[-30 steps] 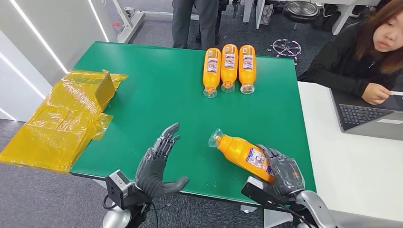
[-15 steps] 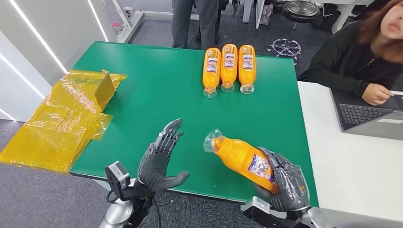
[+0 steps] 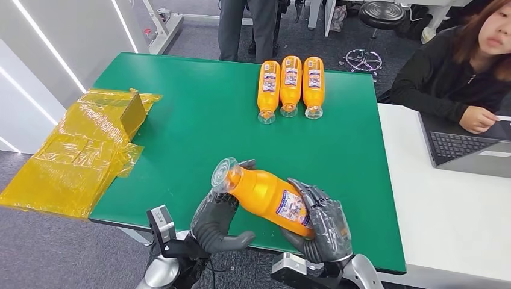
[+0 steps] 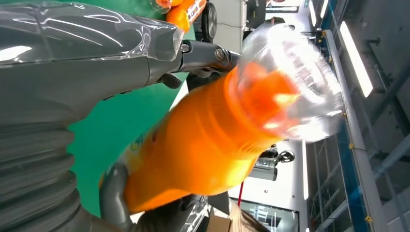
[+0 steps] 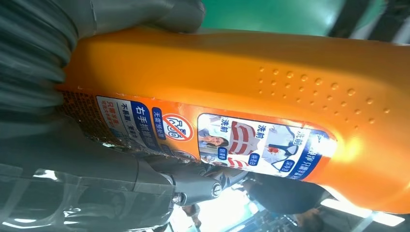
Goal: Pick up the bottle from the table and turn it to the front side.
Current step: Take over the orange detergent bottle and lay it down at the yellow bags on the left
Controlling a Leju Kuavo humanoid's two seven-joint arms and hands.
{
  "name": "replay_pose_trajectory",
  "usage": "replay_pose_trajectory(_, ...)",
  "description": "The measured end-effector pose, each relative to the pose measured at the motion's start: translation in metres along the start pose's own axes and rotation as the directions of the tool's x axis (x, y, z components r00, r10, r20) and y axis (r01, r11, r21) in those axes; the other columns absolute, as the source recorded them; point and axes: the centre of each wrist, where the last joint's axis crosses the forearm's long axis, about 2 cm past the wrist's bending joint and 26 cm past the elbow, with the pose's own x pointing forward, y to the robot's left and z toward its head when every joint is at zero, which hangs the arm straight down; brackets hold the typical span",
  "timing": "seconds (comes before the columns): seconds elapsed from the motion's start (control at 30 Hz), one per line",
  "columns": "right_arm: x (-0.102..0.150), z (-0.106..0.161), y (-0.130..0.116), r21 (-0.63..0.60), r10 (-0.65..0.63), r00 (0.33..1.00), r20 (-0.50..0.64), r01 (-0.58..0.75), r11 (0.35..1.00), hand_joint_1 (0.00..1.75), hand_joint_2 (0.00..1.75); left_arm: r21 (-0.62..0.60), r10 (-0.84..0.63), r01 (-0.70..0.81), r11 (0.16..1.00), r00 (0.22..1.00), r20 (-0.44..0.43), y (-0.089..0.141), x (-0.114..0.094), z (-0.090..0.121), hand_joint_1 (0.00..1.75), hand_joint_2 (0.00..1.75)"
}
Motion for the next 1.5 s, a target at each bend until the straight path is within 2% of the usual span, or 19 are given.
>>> replay_pose_trajectory(0.33, 0.018, -0.025, 0.016, -0.020, -0.161, 0.987, 0.027, 0.161, 0.987, 1.75, 1.75, 0.003, -0.023, 0.023, 1.000, 1.000, 0.016, -0.002, 0.007, -0.004, 0.00, 1.75)
replay_pose_trajectory(0.53, 0.030, -0.043, 0.026, -0.026, -0.243, 0.969, 0.033, 0.244, 0.969, 1.75, 1.75, 0.007, -0.049, 0.048, 0.999, 0.997, 0.055, 0.006, 0.015, -0.016, 0.00, 1.75)
replay_pose_trajectory(0.87, 0.056, -0.051, 0.042, -0.004, -0.347, 0.937, 0.037, 0.348, 0.938, 1.75, 1.75, 0.037, -0.073, 0.070, 0.997, 0.994, 0.087, 0.014, 0.023, -0.030, 0.02, 1.75)
replay_pose_trajectory(1.0, 0.062, -0.053, 0.046, 0.014, -0.363, 0.932, 0.024, 0.363, 0.932, 1.75, 1.75, 0.058, -0.090, 0.086, 0.995, 0.992, 0.084, 0.019, 0.025, -0.029, 1.75, 1.75)
replay_pose_trajectory(1.5, 0.068, -0.060, 0.053, 0.036, -0.376, 0.927, 0.011, 0.375, 0.926, 1.75, 1.75, 0.102, -0.103, 0.094, 0.990, 0.991, 0.086, 0.027, 0.026, -0.025, 1.75, 1.75)
